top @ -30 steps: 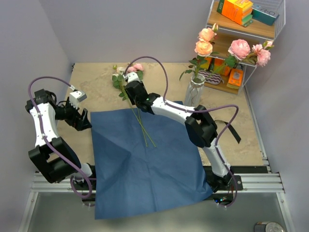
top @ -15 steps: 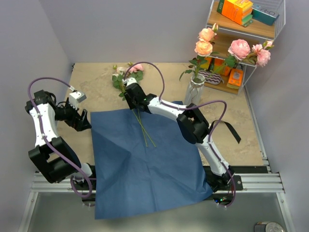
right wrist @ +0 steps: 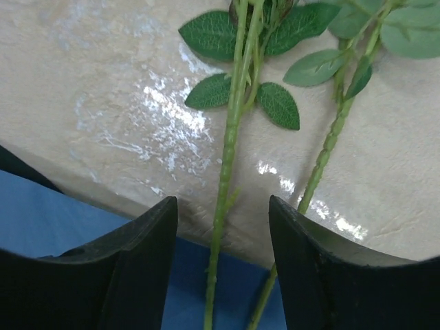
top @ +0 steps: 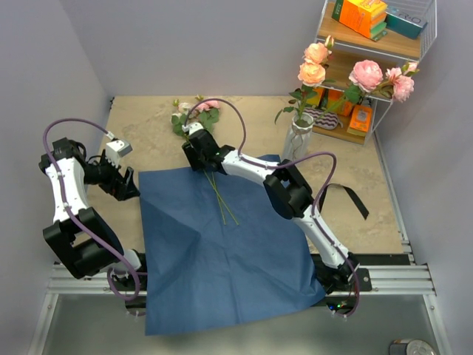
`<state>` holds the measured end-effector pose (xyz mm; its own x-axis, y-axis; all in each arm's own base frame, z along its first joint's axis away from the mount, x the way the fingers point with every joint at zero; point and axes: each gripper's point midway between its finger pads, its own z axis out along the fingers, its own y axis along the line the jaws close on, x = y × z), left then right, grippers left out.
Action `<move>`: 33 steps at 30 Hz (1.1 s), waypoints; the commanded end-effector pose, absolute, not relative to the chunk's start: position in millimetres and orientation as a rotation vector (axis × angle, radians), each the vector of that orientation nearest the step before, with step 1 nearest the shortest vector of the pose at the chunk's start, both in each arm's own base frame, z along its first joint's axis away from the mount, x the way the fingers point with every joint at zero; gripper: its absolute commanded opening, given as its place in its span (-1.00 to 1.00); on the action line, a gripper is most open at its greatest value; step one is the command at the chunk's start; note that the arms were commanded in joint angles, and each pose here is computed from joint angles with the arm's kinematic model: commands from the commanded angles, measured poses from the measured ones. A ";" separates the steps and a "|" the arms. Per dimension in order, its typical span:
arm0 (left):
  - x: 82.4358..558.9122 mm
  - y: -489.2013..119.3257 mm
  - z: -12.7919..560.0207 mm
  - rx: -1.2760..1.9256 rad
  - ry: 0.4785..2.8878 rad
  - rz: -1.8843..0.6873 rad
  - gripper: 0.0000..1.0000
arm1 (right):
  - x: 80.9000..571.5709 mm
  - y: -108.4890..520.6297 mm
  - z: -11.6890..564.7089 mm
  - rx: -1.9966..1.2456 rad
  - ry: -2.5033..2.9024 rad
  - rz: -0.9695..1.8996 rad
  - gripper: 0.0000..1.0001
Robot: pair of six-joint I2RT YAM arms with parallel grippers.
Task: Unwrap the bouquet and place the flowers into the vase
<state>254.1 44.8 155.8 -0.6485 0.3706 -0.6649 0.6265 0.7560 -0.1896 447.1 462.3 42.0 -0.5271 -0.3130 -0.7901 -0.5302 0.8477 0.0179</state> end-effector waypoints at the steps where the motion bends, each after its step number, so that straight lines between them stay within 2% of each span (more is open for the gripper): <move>1: 256.0 48.9 153.0 0.740 2.322 -0.538 0.98 | 449.7 469.5 44.0 -0.637 2.151 0.337 0.14; 8: 257.1 50.5 151.3 0.739 2.323 -0.538 0.99 | 449.3 471.1 28.6 -0.633 2.175 0.337 -0.18; 11: 256.5 51.2 150.7 0.737 2.328 -0.538 0.98 | 450.1 471.3 20.5 -0.640 2.191 0.331 -0.45; 14: 256.4 53.0 150.4 0.734 2.330 -0.532 0.98 | 447.6 478.7 27.2 -0.632 2.184 0.382 -0.94; 15: 255.8 53.8 150.2 0.732 2.332 -0.529 0.98 | 449.7 478.3 31.4 -0.618 2.180 0.394 -1.00; 17: 255.6 53.9 149.3 0.727 2.334 -0.534 0.99 | 449.7 483.5 45.6 -0.604 2.148 0.434 -1.00; 20: 255.7 53.8 150.3 0.725 2.331 -0.534 0.99 | 453.7 489.6 97.0 -0.556 2.062 0.498 -1.00; 21: 255.8 53.9 150.3 0.729 2.329 -0.533 0.98 | 454.1 490.0 131.4 -0.537 2.010 0.526 -1.00; 24: 255.8 54.2 150.5 0.723 2.326 -0.538 0.99 | 449.4 490.8 186.9 -0.516 1.901 0.597 -1.00; 25: 255.3 53.6 150.6 0.721 2.326 -0.542 0.98 | 446.2 488.7 233.6 -0.494 1.810 0.642 -1.00; 27: 255.2 52.7 150.3 0.720 2.325 -0.551 0.98 | 439.5 481.5 268.3 -0.501 1.740 0.656 -1.00; 28: 255.0 51.6 150.2 0.721 2.324 -0.558 0.99 | 432.5 473.7 309.1 -0.487 1.669 0.679 -1.00; 30: 255.0 52.2 150.4 0.719 2.322 -0.557 0.98 | 424.6 463.1 338.3 -0.505 1.595 0.669 -1.00; 31: 255.1 52.0 150.5 0.719 2.321 -0.558 0.99 | 413.7 448.9 388.6 -0.473 1.487 0.691 -1.00; 33: 254.8 52.1 150.3 0.720 2.322 -0.558 0.98 | 405.7 430.6 413.7 -0.477 1.414 0.649 -1.00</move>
